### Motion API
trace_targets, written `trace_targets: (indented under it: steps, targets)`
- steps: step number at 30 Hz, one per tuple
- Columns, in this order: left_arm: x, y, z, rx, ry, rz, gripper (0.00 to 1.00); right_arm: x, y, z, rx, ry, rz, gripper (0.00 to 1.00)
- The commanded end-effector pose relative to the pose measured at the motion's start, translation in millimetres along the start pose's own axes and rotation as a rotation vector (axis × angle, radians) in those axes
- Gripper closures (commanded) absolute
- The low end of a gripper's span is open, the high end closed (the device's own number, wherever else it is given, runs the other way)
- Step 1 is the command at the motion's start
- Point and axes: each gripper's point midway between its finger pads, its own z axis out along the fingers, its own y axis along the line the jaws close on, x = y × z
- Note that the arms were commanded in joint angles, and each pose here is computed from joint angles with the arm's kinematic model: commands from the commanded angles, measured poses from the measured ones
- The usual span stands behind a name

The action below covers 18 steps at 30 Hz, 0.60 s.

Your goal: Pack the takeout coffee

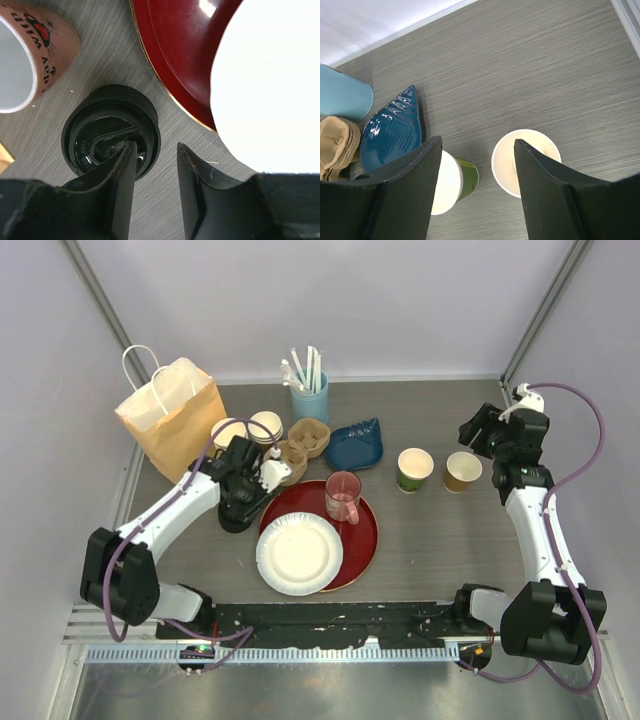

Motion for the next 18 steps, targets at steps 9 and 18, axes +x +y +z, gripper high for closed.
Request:
trace_targets:
  steps: [9, 18]
  targets:
    - [-5, 14, 2, -0.149, -0.023, 0.068, 0.60, -22, 16, -8, -0.066, -0.081, -0.020, 0.35]
    - [-4, 16, 12, -0.166, 0.008, 0.113, 0.65, -20, 16, -8, -0.071, -0.075, -0.021, 0.35]
